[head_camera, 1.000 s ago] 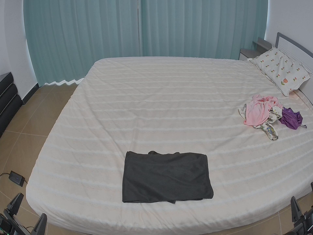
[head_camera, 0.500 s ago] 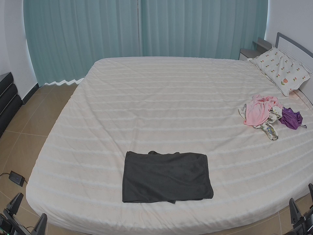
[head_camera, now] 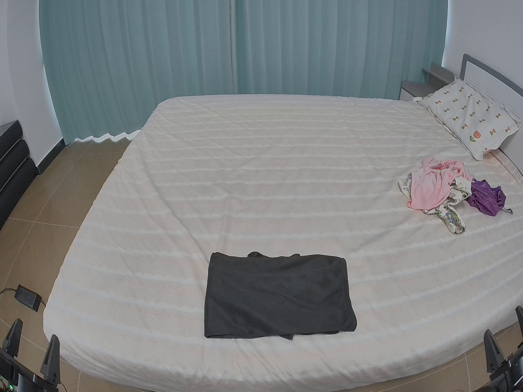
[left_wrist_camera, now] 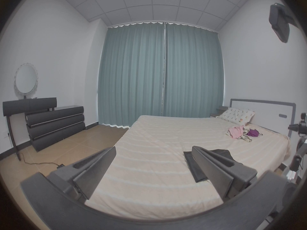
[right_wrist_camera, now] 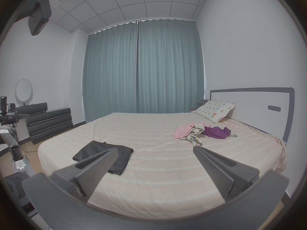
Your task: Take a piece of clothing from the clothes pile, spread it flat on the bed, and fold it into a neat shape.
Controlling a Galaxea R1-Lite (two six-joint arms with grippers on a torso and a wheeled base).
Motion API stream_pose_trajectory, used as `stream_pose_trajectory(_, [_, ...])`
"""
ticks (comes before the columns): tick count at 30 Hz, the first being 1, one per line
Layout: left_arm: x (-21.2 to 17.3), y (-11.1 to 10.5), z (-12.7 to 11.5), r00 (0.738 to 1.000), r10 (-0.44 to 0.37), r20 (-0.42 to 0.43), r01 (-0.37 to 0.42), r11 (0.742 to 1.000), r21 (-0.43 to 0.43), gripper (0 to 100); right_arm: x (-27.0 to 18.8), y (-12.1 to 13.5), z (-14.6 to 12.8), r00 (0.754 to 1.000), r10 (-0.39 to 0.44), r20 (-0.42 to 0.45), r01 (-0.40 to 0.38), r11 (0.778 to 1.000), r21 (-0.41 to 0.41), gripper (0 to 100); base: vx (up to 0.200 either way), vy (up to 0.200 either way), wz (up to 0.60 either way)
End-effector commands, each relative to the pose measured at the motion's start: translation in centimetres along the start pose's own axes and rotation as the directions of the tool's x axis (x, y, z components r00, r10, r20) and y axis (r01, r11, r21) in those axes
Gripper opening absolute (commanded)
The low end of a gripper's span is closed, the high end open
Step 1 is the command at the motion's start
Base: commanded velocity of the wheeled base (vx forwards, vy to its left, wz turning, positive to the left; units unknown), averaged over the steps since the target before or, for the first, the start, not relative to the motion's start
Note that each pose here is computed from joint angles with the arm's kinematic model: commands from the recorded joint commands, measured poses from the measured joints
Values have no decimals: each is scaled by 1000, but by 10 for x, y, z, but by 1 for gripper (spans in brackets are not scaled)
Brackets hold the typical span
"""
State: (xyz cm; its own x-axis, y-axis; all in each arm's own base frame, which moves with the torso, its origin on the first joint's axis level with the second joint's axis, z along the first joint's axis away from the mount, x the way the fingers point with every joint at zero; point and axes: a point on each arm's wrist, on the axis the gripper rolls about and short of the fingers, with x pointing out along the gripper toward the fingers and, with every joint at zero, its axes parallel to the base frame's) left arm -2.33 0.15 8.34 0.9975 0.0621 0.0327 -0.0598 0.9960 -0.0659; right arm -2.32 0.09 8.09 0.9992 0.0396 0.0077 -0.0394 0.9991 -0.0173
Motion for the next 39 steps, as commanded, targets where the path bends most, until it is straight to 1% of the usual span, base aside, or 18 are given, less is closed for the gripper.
stream_pose_trajectory(1, [0,-1,-7,996,-79,-30,80,995,56,100,0,0,-5,1000,0,-6,0,1000,-1,100,0,0,0])
stream_pose_trajectory(3, [0,-2,-7,995,-89,-32,91,994,64,100,0,0,-5,1000,0,-6,0,1000,-1,100,0,0,0])
stream_pose_trajectory(10, [0,-1,-7,997,-69,-31,71,996,53,100,0,0,-5,1000,0,-6,0,1000,0,100,0,0,0])
stream_pose_trajectory(39, [0,-1,-7,997,-77,-32,79,995,59,100,0,0,-5,1000,-1,-5,1,1000,2,100,0,0,0])
